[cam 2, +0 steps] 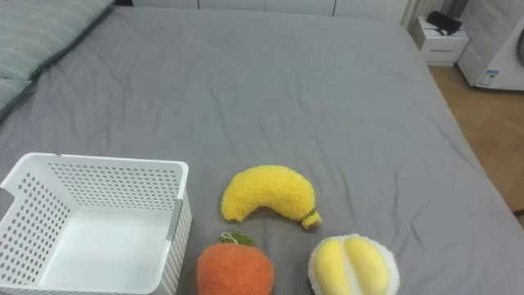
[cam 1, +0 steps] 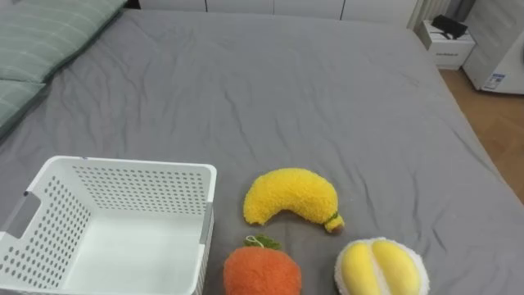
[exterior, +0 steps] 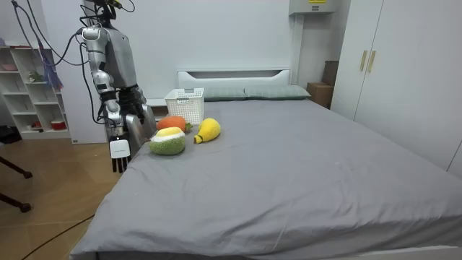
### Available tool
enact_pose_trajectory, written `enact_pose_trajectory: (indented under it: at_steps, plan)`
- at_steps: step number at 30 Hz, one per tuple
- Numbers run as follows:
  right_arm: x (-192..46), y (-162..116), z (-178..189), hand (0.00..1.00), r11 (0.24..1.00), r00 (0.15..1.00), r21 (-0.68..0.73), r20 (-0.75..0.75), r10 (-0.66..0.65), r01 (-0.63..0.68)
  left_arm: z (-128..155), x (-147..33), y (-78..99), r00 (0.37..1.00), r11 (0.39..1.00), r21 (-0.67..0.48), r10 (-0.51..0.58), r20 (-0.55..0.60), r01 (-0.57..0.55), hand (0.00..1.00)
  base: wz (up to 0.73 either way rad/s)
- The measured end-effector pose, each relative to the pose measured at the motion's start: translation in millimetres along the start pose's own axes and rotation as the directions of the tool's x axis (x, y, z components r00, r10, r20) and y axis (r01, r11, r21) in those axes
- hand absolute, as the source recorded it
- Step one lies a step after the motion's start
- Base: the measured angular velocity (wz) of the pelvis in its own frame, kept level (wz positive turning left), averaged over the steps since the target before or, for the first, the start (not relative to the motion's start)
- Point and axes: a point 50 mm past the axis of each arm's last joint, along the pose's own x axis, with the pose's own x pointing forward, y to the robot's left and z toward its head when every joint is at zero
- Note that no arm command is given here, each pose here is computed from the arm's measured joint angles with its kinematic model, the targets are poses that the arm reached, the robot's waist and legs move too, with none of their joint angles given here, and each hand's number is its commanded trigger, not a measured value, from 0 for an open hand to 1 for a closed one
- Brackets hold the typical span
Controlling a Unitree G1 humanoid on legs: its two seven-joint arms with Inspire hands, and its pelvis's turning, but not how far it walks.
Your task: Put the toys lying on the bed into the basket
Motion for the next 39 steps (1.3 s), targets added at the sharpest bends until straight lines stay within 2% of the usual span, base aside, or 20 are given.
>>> enact_pose_trajectory:
  at_steps: [13, 18, 22, 25, 26, 28, 29, 31, 32, 33, 35, 37, 39]
  plan:
    - [0.1, 0.6, -0.5, 0.0, 1.0, 1.0, 0.015, -0.002, 0.007, -0.007, 1.2, 0.0, 0.3, 1.0, 1.0, -0.001, 0.001, 0.004, -0.001, 0.0, 0.0]
    - [0.7, 3.4, -8.9, 0.0, 0.994, 0.999, 0.104, -0.031, 0.024, -0.02, 1.2, 0.0, 0.4, 1.0, 1.0, -0.001, 0.001, -0.001, -0.001, 0.0, 0.0]
    - [1.2, 6.5, -22.6, 0.0, 0.968, 0.997, 0.248, -0.071, 0.04, -0.021, -1.9, 0.1, 1.3, 1.0, 1.0, -0.015, 0.002, -0.012, -0.002, 0.0, 0.0]
    - [0.9, 8.3, -41.4, 0.0, 0.859, 0.991, 0.512, -0.122, 0.057, 0.014, -10.1, 0.2, 8.9, 0.999, 0.994, -0.103, 0.02, -0.036, -0.023, 0.0, 0.0]
    - [0.7, 7.5, -44.8, 0.0, 0.828, 0.99, 0.561, -0.127, 0.058, 0.024, -10.7, 0.3, 10.8, 0.999, 0.992, -0.12, 0.024, -0.039, -0.029, 0.0, 0.0]
    - [0.0, -4.5, -49.7, 0.0, 0.705, 0.989, 0.704, -0.145, 0.026, 0.084, -18.3, 0.1, 18.0, 0.997, 0.985, -0.165, 0.042, -0.06, -0.052, 0.0, -0.06]
    - [-0.3, -8.4, -51.7, 0.0, 0.672, 0.988, 0.733, -0.155, 0.014, 0.106, -20.2, 0.0, 19.9, 0.997, 0.984, -0.169, 0.047, -0.066, -0.058, 0.0, -0.07]
    - [-2.4, -28.9, -55.0, 0.0, 0.529, 0.982, 0.83, -0.183, -0.043, 0.178, -26.9, -0.5, 30.5, 0.993, 0.975, -0.203, 0.079, -0.086, -0.095, 0.0, -0.06]
    - [-3.2, -35.9, -54.8, 0.0, 0.495, 0.98, 0.847, -0.187, -0.064, 0.194, -27.4, -0.6, 33.4, 0.992, 0.971, -0.216, 0.088, -0.087, -0.105, 0.0, -0.15]
    - [-5.5, -52.5, -51.1, 0.0, 0.44, 0.975, 0.87, -0.186, -0.124, 0.222, -26.6, -0.7, 39.2, 0.99, 0.966, -0.226, 0.11, -0.084, -0.127, 0.0, -0.17]
    - [-11.6, -80.8, -38.9, 0.0, 0.385, 0.954, 0.885, -0.178, -0.24, 0.262, -20.9, -0.7, 46.3, 0.988, 0.961, -0.23, 0.141, -0.068, -0.153, 0.0, -0.18]
    - [-26.0, -119.2, -12.6, 0.0, 0.315, 0.9, 0.907, -0.134, -0.414, 0.28, -15.1, -0.9, 54.4, 0.984, 0.956, -0.235, 0.172, -0.036, -0.176, 0.0, -0.13]
    - [-43.4, -144.2, 11.4, 0.0, 0.284, 0.834, 0.923, -0.064, -0.548, 0.258, -11.3, -0.9, 56.5, 0.982, 0.954, -0.235, 0.186, -0.02, -0.185, 0.0, -0.12]
